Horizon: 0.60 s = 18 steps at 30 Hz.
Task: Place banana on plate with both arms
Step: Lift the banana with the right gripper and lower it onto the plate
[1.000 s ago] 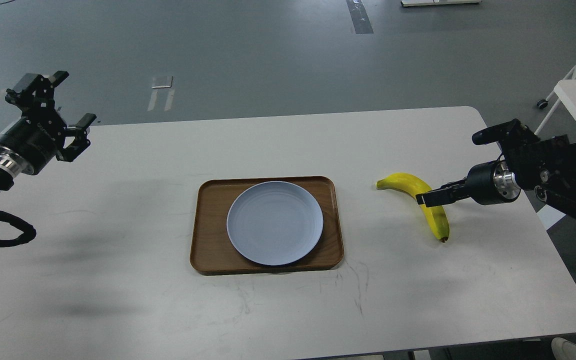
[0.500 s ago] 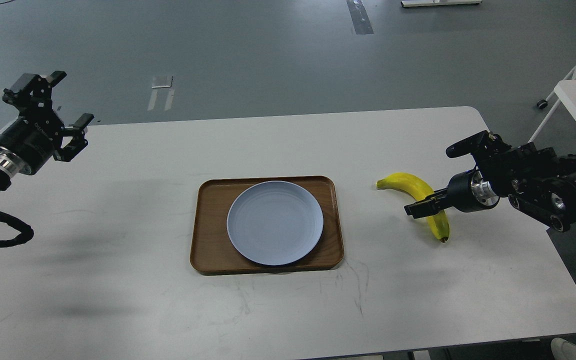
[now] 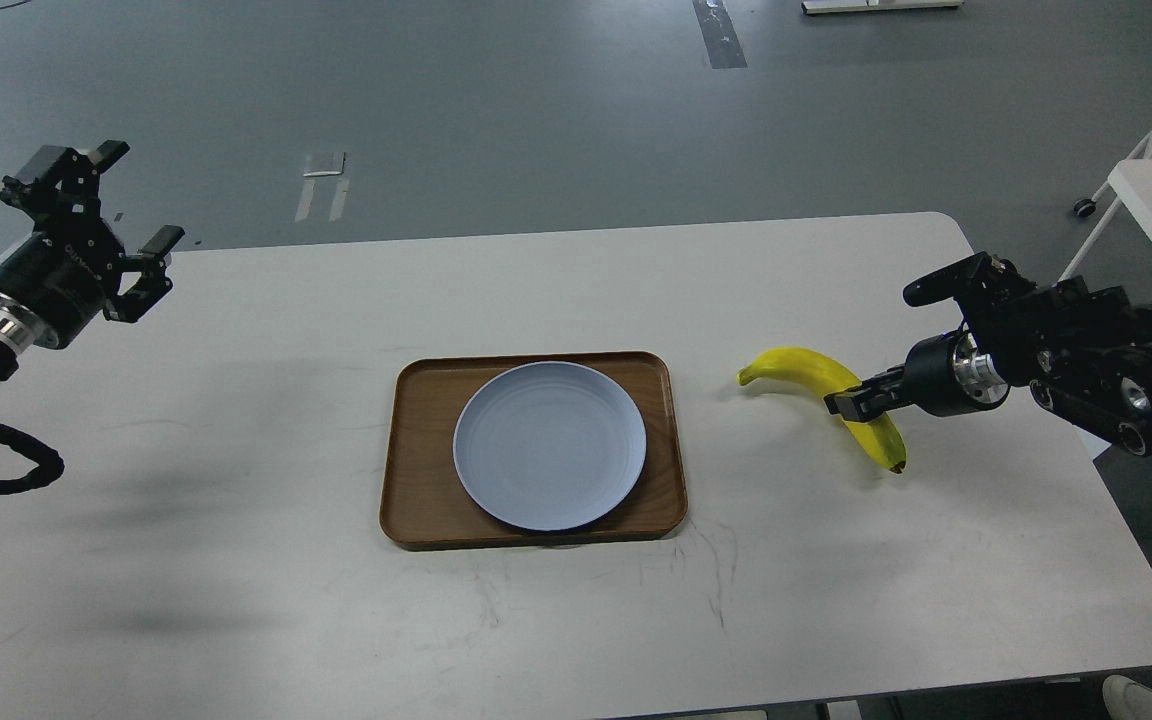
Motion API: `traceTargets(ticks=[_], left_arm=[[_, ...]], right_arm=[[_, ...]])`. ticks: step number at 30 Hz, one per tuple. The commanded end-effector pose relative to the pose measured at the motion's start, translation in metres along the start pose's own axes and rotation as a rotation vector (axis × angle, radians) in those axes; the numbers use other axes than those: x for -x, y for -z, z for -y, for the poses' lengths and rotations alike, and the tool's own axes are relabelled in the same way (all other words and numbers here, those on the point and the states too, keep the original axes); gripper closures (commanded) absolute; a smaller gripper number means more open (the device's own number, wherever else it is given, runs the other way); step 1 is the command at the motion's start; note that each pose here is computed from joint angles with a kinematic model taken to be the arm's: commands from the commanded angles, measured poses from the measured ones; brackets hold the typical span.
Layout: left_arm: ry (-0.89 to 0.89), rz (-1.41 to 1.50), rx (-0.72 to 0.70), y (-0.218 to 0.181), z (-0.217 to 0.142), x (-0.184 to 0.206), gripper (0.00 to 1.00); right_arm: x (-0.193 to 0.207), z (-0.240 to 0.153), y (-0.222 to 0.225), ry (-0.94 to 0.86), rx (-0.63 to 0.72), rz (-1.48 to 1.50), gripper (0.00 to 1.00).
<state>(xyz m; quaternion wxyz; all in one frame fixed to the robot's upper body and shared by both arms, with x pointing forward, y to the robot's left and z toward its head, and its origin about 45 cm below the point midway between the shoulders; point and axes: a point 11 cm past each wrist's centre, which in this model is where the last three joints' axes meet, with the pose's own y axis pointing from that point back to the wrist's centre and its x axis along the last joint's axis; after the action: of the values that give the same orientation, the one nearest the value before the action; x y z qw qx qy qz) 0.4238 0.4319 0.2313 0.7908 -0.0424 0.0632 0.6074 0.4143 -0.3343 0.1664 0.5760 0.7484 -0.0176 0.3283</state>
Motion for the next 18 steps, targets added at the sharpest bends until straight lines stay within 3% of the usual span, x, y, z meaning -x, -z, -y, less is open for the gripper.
traceTargets(ticks=[1,6,18], left_arm=[[0.000,0.001,0.001,-0.001,0.000,0.000,0.00],[0.003,0.000,0.007,-0.002,0.002,0.001,0.00],[0.007,-0.002,0.007,-0.002,0.004,0.003,0.00]], right_arm=[[-0.034,-0.011,0.018,-0.045,-0.038,-0.046,1.00],[-0.076,0.005,0.082,-0.043,-0.143,-0.153,1.00],[-0.094,0.060,0.208,0.020,-0.341,-0.219,1.00]])
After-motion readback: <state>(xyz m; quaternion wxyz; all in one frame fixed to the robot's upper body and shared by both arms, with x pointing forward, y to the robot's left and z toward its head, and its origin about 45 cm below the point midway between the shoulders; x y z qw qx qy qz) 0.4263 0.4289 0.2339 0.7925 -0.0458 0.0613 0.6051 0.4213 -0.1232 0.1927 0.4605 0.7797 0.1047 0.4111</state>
